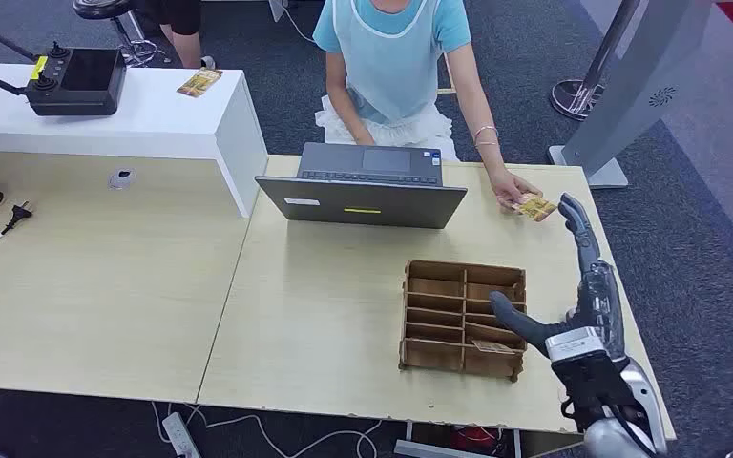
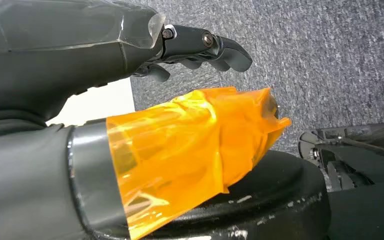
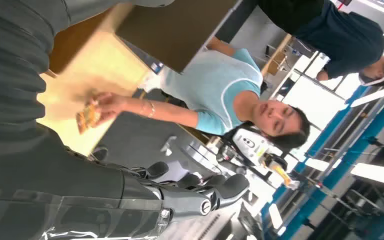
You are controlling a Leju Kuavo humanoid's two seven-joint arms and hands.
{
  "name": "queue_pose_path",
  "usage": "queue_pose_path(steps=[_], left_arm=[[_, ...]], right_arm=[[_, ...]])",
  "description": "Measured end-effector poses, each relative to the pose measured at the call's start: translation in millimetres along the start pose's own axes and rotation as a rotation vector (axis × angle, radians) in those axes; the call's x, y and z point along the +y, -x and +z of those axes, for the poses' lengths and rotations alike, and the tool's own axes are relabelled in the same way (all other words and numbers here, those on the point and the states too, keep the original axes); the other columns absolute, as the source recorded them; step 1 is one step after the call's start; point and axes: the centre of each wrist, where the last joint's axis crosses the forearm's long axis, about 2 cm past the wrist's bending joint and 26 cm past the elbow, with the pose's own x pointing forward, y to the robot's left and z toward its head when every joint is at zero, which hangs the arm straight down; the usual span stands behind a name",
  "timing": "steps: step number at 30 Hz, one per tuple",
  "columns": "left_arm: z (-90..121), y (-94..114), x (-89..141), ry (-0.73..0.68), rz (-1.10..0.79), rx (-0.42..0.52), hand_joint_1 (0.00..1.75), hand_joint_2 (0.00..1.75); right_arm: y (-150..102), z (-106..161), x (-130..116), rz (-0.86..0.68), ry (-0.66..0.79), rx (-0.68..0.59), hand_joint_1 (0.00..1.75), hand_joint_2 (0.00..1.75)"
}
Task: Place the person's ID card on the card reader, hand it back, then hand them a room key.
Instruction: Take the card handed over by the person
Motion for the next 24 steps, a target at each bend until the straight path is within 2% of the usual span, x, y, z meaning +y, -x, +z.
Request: queue_pose_path(steps=[2, 7, 13, 24], left_arm=[[0.0, -0.2, 0.0, 0.001, -0.003, -0.001, 0.00, 0.00], [-0.1, -1.4, 0.0, 0.010, -0.018, -0.006, 0.00, 0.00], [-0.2, -3.2, -0.1, 0.019, -0.046, -0.015, 0.00, 0.00], [-0.5, -6.0, 0.1, 0.032, -0.106, -0.035, 0.00, 0.00]], right_arm=[[-0.5, -8.0, -1.3, 0.041, 0.004, -0.017, 0.00, 1.75], [-2.4, -48.4, -8.1, 0.261, 0.043, -0.086, 0.00, 1.75], [1.0, -93.4, -15.9, 0.450, 0.066, -0.123, 0.00, 1.75], [11.9, -173.1, -36.1, 0.685, 0.084, -0.115, 0.00, 1.75]])
